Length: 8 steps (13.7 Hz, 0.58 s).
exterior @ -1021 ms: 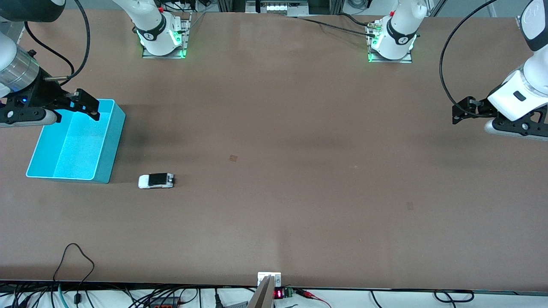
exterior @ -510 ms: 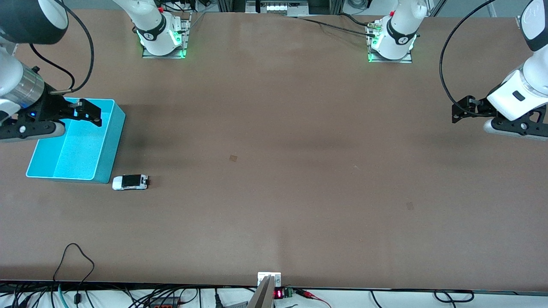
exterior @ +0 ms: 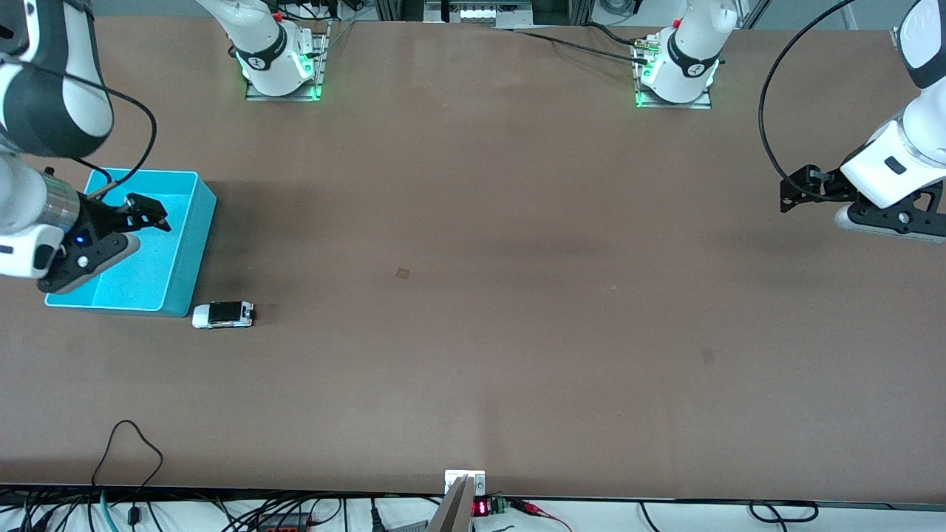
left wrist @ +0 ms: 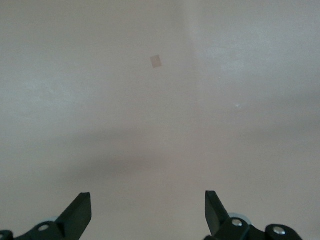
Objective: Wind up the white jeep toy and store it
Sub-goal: 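Reach the right gripper down to the jeep beside the bin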
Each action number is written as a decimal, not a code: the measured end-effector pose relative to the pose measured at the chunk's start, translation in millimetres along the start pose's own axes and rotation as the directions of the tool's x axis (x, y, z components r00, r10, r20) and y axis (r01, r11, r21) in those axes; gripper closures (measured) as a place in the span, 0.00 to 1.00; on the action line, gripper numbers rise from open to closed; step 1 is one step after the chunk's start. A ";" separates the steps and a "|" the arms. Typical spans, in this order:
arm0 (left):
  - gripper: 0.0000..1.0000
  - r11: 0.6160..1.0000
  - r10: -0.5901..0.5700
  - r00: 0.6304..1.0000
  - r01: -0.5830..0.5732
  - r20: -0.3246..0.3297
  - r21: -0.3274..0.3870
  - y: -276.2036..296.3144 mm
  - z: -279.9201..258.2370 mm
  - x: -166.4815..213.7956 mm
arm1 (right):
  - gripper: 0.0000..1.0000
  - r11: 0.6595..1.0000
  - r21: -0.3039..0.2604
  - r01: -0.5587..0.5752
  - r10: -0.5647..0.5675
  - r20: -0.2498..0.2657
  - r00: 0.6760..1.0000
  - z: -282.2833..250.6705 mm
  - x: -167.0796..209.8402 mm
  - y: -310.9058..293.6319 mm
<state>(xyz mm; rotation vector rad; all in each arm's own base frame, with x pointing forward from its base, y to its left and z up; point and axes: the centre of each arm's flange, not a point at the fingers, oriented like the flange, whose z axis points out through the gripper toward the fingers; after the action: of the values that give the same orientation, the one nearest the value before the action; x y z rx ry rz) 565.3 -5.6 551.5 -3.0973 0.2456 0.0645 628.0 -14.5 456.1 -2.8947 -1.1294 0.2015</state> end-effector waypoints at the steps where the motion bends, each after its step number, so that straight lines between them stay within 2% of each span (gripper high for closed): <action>1: 0.00 1.000 0.000 1.000 0.000 0.000 0.000 0.0 -0.1 0.0 | 0.00 0.996 -0.004 0.094 -0.094 -0.006 0.996 16.6 6.7 7.9; 4: 0.00 1.000 -0.001 1.000 0.001 0.000 0.000 -0.7 -0.1 -0.1 | 0.00 0.939 -0.030 0.342 -0.343 -0.026 0.939 72.3 22.2 36.4; 6: 0.00 1.000 0.000 1.000 0.000 0.000 0.000 -0.7 0.0 -0.2 | 0.00 0.891 -0.058 0.450 -0.452 -0.036 0.891 110.5 33.0 48.8; 8: 0.00 1.000 0.000 1.000 0.000 0.000 0.000 -0.6 -0.1 -0.2 | 0.00 0.857 -0.080 0.509 -0.513 -0.041 0.858 148.2 40.2 52.6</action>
<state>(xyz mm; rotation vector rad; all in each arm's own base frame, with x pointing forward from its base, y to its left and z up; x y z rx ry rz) 565.3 -5.0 551.7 -3.0974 0.2451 0.0652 673.3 -29.2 301.0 -2.5012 -1.8641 0.0579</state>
